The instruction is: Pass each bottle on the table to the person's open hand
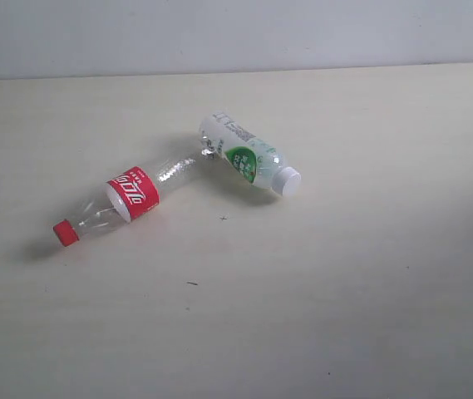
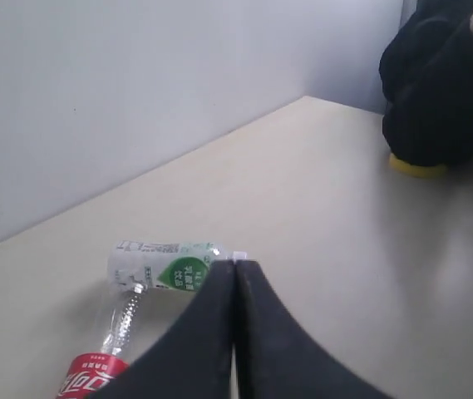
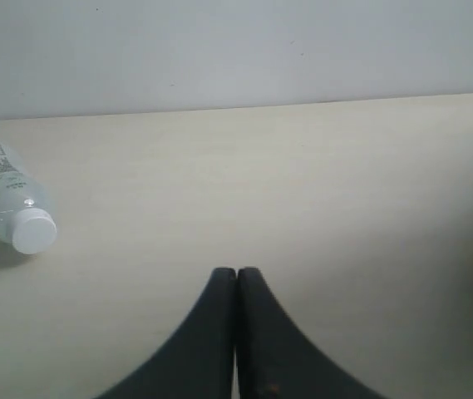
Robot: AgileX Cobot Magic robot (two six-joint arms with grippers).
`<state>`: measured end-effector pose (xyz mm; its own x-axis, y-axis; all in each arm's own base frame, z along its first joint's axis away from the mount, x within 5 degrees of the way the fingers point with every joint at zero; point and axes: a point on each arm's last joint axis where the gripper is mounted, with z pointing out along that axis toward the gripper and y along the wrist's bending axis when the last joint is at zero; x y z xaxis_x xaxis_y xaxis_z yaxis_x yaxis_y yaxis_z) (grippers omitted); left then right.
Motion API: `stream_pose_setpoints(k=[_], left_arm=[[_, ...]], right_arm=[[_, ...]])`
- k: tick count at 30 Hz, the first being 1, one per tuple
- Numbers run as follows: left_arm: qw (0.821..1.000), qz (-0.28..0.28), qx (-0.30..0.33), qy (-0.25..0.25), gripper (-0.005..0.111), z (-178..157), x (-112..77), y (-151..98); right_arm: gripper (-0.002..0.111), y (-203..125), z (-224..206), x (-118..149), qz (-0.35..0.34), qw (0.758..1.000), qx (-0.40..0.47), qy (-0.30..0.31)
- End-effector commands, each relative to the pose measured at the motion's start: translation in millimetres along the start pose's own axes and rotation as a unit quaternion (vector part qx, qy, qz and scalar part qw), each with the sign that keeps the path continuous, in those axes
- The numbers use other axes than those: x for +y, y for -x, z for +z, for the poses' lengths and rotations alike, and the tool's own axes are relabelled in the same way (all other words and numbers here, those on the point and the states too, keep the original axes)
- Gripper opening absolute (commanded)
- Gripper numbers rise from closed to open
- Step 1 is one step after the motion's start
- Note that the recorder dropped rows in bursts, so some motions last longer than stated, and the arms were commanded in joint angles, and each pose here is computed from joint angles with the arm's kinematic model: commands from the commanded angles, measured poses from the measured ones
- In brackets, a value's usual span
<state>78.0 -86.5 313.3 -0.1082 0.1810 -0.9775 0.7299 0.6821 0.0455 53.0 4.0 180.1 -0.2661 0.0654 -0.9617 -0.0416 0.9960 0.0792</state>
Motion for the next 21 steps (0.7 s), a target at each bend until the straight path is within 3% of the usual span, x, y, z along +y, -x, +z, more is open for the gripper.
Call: stream_pose_setpoints(k=[1, 5, 8, 11, 15, 18, 21], left_arm=[[1.000, -0.007, -0.019, -0.001, 0.000, -6.3, 0.7, 1.2], [0.998, -0.060, 0.018, 0.004, 0.000, -7.4, 1.4, -10.0], [0.988, -0.126, 0.014, 0.085, 0.000, -14.9, 17.1, -40.3], [0.951, -0.207, -0.028, 0.230, 0.000, -37.2, 35.6, -71.0], [0.901, -0.226, -0.070, 0.364, 0.000, -56.6, 42.4, -100.2], [0.874, -0.235, -0.069, 0.420, 0.000, -61.0, 43.9, -119.2], [0.865, -0.240, -0.062, 0.437, 0.000, -61.8, 45.1, -123.7]], right_arm=[[0.000, 2.0, -0.3, 0.2, -0.001, 1.000, -0.004, 0.001], [0.000, 2.0, -0.3, 0.2, -0.001, 1.000, -0.004, 0.001], [0.000, 2.0, -0.3, 0.2, -0.001, 1.000, -0.004, 0.001], [0.000, 2.0, -0.3, 0.2, -0.001, 1.000, -0.004, 0.001], [0.000, 2.0, -0.3, 0.2, -0.001, 1.000, -0.004, 0.001], [0.000, 2.0, -0.3, 0.2, -0.001, 1.000, -0.004, 0.001], [0.000, 2.0, -0.3, 0.2, -0.001, 1.000, -0.004, 0.001]])
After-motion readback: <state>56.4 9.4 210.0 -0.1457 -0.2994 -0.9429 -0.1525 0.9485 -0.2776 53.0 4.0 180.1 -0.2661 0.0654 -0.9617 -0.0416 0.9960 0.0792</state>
